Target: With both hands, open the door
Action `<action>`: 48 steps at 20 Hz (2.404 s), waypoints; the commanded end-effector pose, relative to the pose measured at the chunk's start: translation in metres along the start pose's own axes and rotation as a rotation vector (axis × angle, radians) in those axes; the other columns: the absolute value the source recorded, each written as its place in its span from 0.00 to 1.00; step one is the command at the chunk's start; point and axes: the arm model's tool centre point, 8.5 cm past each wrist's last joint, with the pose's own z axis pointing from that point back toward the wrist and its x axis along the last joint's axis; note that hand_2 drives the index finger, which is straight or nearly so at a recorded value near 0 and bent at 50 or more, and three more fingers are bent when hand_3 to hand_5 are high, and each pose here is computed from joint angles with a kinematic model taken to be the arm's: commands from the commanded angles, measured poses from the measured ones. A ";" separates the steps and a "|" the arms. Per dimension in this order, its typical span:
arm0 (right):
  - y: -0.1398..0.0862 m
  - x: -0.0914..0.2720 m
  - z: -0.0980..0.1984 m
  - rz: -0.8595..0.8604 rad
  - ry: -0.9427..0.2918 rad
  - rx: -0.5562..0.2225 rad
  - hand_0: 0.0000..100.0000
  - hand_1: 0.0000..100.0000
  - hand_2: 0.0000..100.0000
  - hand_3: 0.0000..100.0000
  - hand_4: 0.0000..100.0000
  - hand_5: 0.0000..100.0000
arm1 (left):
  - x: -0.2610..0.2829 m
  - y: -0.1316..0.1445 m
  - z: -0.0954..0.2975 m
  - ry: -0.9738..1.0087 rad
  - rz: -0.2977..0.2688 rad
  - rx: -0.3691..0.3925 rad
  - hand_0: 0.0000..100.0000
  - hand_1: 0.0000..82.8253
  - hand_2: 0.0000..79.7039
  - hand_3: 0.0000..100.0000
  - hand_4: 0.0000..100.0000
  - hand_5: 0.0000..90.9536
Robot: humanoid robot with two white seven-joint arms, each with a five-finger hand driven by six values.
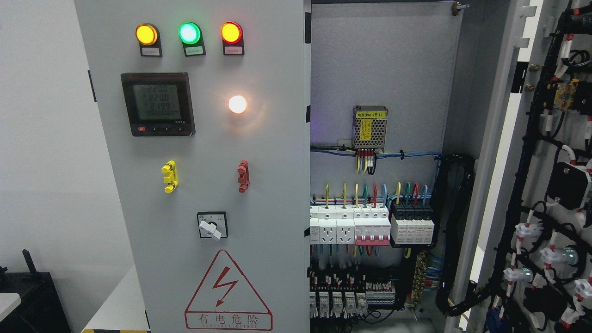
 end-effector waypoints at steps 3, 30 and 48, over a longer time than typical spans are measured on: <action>0.013 0.108 0.003 0.055 -0.337 0.118 0.00 0.00 0.00 0.00 0.00 0.00 | 0.017 -0.020 -0.003 -0.055 0.042 -0.030 0.00 0.00 0.00 0.00 0.04 0.00; 0.022 0.276 -0.075 0.106 -0.862 0.170 0.00 0.00 0.00 0.00 0.00 0.00 | 0.025 -0.023 -0.003 -0.072 0.038 -0.041 0.00 0.00 0.00 0.00 0.04 0.00; 0.030 0.391 -0.139 0.081 -0.989 0.128 0.00 0.00 0.00 0.00 0.00 0.00 | 0.025 -0.023 -0.003 -0.071 0.038 -0.041 0.00 0.00 0.00 0.00 0.04 0.00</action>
